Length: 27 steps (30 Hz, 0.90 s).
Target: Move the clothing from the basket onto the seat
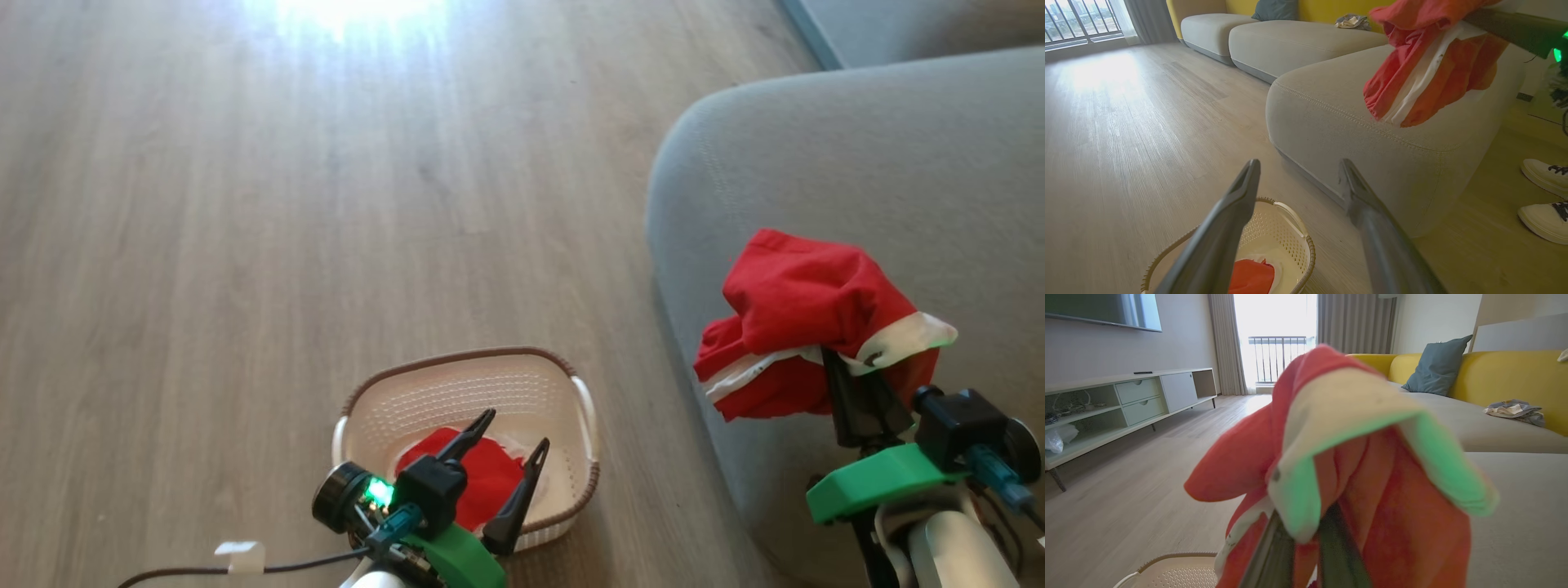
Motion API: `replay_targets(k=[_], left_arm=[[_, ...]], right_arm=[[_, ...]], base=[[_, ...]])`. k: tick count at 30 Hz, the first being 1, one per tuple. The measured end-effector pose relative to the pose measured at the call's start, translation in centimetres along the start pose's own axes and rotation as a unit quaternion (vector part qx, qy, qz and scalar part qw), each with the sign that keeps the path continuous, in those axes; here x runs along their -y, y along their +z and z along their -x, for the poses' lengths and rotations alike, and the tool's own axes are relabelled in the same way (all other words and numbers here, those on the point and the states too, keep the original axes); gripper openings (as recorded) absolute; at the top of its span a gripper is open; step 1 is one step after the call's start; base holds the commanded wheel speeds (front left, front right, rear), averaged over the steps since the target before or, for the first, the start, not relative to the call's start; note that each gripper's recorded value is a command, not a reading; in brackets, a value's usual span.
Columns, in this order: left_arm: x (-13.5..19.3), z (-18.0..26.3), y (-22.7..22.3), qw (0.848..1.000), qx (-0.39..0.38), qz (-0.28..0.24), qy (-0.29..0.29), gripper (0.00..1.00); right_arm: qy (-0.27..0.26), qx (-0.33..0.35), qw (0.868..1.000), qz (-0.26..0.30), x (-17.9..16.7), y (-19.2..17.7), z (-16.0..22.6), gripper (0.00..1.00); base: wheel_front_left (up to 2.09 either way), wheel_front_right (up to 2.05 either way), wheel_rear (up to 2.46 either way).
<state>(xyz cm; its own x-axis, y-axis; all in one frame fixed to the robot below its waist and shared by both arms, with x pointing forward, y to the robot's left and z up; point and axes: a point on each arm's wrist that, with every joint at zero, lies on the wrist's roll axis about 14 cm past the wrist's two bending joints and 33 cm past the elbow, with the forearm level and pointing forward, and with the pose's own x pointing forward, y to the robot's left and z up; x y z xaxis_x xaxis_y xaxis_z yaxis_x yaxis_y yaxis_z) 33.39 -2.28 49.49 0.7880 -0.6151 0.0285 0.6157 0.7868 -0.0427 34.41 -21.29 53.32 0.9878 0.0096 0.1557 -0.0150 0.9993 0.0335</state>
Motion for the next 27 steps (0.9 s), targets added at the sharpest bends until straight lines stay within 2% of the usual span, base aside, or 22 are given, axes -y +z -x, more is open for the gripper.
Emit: replay_targets(k=[13,24,27], left_arm=[[4.9,-3.1,-0.2,0.995,-0.001,0.003,-0.097,1.0],[10.7,-5.2,-0.4,0.979,-0.002,0.014,-0.202,1.0],[11.4,-6.2,-0.1,0.975,0.006,0.014,-0.221,1.0]], right_arm=[[-0.092,0.007,0.996,0.017,5.4,1.1,4.0,0.0],[-0.189,0.006,0.981,0.038,10.5,2.1,8.7,0.0],[-0.209,0.009,0.977,0.044,11.4,2.6,9.1,0.0]], base=[[0.0,0.0,0.0],[0.0,0.0,0.0],[0.0,0.0,0.0]])
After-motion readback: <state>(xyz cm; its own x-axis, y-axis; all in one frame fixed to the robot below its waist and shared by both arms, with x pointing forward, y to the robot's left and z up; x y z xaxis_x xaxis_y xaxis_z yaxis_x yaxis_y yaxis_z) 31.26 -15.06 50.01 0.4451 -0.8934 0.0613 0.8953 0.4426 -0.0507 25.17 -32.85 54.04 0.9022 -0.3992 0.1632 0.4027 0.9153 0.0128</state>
